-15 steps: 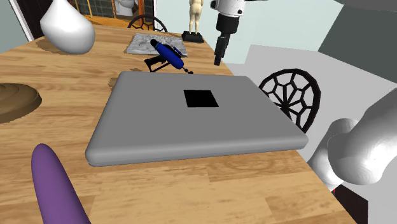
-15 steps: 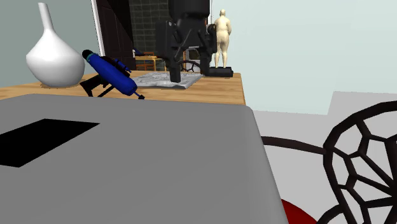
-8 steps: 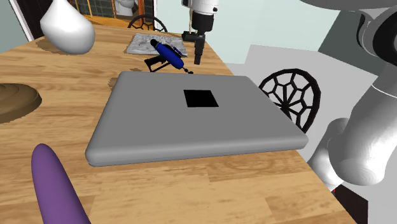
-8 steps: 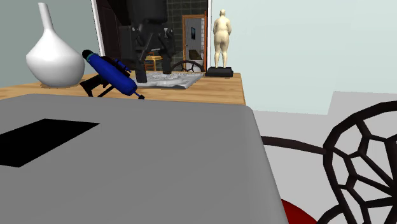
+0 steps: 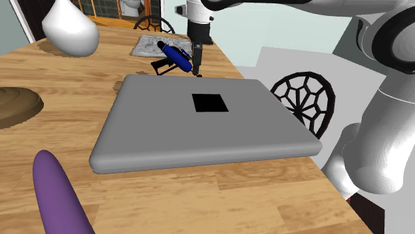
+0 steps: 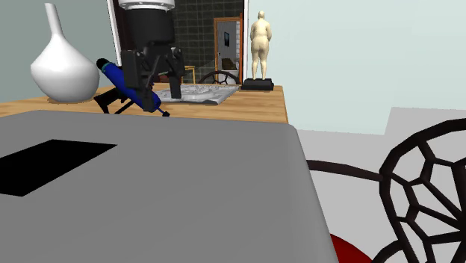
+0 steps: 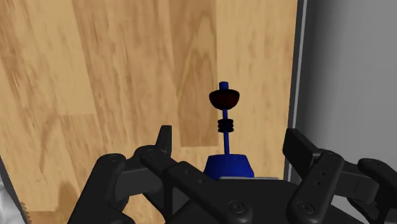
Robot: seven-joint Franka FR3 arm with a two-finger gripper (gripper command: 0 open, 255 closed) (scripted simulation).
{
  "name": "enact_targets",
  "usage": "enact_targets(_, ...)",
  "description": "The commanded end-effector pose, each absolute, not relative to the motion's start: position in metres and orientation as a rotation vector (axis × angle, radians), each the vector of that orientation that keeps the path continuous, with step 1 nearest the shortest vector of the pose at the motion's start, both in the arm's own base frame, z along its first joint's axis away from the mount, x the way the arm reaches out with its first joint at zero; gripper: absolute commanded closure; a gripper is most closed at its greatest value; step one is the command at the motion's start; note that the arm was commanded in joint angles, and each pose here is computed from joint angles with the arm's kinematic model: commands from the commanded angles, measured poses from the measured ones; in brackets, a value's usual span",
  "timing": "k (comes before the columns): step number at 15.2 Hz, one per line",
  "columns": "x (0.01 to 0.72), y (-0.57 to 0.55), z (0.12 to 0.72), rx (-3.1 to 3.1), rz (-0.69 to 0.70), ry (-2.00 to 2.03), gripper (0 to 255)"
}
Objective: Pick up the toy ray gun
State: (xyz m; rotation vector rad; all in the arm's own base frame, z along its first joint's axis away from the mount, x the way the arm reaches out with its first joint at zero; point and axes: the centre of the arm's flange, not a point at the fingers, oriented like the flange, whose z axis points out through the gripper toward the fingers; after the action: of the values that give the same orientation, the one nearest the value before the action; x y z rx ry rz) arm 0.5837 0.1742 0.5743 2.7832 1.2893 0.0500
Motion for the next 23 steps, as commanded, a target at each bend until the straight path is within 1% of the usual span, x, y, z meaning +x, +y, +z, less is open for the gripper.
enact_targets(1,0.584,0.174,0.564,2.783,0.051,1.290,0)
enact_targets(4,0.584,0.174,0.556,2.783,0.051,1.290,0)
enact_targets(5,0.584,0.174,0.557,2.783,0.051,1.290,255)
enact_targets(14,0.584,0.174,0.556,2.783,0.051,1.290,255)
enact_targets(23,0.584,0.174,0.603,2.783,0.051,1.290,255)
